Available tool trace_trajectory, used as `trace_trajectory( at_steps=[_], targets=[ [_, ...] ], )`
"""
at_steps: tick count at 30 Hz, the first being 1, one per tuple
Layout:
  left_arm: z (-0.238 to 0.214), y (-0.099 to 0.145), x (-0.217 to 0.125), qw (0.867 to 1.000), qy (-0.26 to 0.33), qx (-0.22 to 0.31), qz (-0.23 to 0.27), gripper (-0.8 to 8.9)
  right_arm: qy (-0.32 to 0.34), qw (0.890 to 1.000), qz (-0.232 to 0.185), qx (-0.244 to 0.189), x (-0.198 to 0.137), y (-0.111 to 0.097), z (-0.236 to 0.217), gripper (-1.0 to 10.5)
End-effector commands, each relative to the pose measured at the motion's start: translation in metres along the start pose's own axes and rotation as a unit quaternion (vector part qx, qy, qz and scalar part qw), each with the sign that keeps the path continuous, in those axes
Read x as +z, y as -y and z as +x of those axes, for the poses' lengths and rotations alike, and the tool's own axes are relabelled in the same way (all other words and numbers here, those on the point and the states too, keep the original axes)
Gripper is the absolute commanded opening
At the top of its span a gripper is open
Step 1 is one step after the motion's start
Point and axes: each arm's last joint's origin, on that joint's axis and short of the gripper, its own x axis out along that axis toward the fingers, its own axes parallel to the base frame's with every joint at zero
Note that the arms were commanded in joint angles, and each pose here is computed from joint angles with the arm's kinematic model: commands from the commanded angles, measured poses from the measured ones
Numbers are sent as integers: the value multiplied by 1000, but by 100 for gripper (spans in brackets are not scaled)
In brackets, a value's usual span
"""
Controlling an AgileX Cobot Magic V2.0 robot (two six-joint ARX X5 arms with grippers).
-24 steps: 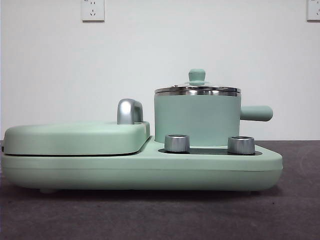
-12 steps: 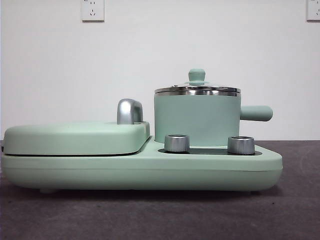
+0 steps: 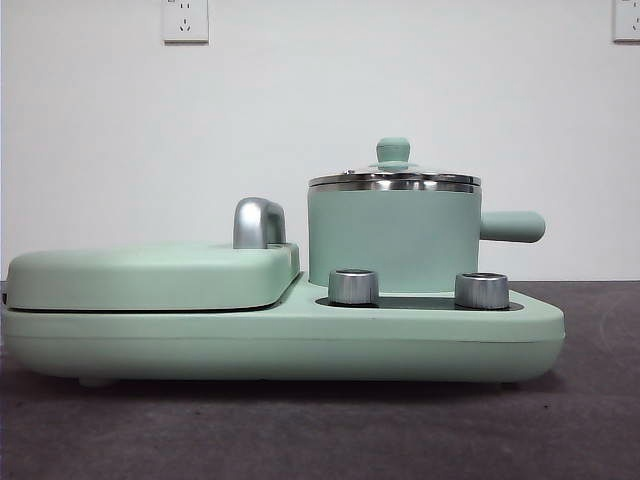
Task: Put the buns in a small steamer
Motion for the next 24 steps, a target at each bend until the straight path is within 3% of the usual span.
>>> trace_trajectory(
  at_steps=[1,5,9,15,24],
  targets=[
    [5,-5,-6,999,33,9,-2,7,7,1000,-5,4,2,-1,-1,24],
    [24,-22,-27,993,104,51,-5,7,7,1000,-5,4,2,-1,-1,24],
    [42,-51,-64,976,172,130,10,7,7,1000,-5,4,3,-1,-2,24],
    [50,-85,-105,946,161,276,63,7,7,1000,-5,4,3,-1,-2,24],
    [55,-105,-125,921,137,363,41,7,7,1000,-5,4,3,-1,-2,24]
  ],
)
